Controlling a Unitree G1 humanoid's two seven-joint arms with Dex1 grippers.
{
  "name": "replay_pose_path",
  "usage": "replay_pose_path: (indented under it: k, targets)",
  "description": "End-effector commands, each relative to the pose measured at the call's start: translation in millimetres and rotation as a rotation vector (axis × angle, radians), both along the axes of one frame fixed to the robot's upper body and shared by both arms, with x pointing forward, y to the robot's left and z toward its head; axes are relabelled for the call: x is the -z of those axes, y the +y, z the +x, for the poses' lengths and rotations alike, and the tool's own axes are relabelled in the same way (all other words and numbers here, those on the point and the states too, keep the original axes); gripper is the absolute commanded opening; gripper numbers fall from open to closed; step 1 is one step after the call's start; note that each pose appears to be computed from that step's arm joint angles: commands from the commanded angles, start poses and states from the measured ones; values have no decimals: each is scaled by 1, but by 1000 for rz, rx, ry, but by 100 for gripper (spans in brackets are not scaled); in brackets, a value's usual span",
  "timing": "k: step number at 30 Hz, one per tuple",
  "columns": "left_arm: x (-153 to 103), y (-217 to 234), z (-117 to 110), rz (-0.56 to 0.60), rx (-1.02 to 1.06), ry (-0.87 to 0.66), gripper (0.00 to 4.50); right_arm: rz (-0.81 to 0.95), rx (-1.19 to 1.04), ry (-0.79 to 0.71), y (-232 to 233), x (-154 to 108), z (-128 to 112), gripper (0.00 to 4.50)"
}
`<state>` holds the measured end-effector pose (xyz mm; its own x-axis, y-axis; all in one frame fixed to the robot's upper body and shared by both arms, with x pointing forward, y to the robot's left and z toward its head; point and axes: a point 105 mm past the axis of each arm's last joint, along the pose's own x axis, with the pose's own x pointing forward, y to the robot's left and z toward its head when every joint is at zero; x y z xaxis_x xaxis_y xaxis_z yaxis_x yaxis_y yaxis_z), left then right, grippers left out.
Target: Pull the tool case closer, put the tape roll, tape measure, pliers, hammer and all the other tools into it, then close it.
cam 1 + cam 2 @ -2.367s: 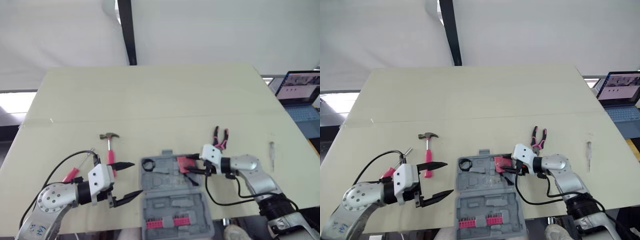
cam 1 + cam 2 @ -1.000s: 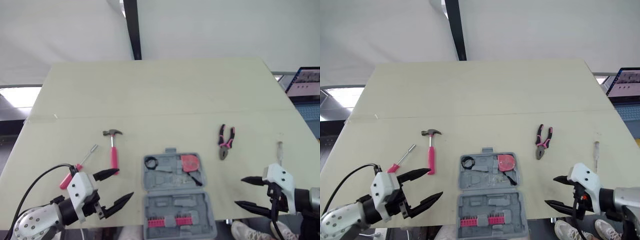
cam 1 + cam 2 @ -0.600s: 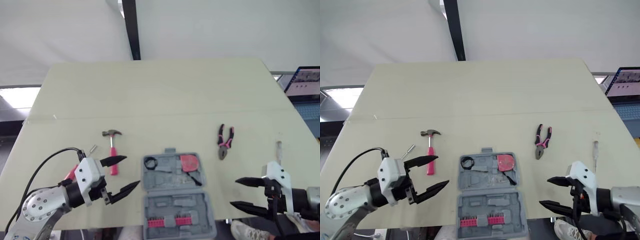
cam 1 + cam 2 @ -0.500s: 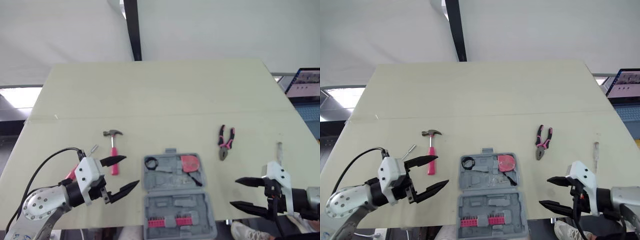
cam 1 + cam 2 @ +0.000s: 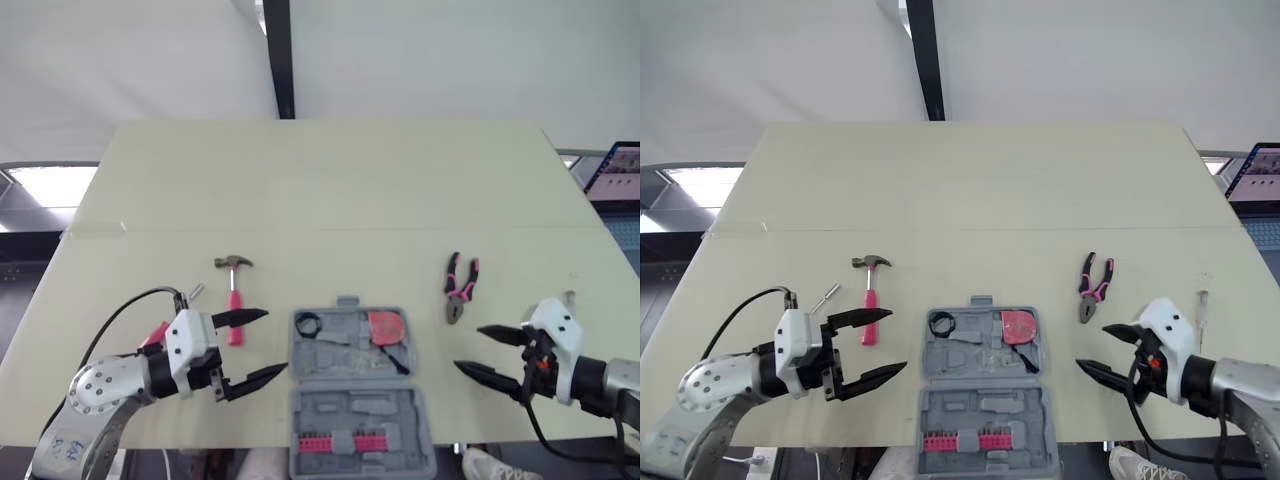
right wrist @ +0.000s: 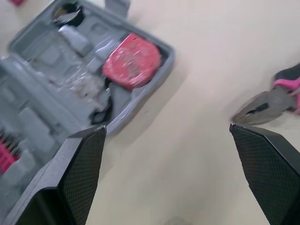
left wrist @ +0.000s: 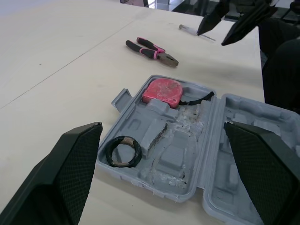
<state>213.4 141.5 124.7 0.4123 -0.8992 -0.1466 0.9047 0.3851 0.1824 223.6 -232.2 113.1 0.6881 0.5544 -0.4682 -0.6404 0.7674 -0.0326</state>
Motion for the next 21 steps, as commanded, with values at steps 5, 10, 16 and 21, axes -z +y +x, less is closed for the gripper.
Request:
replay_pose_path:
  k: [5,10,16,21]
  targets:
    - [-6,-14,9,-28,146,-45,450,-16,334,-73,0,-1,23,446]
    - [-9,-23,16,-20,204,-62,450,0,486,-40,10,14,31,446]
    - [-13,-30,20,-17,218,-80,450,30,610,-30,16,25,47,446]
    - [-18,-36,22,-18,216,-92,450,61,690,-30,16,31,67,446]
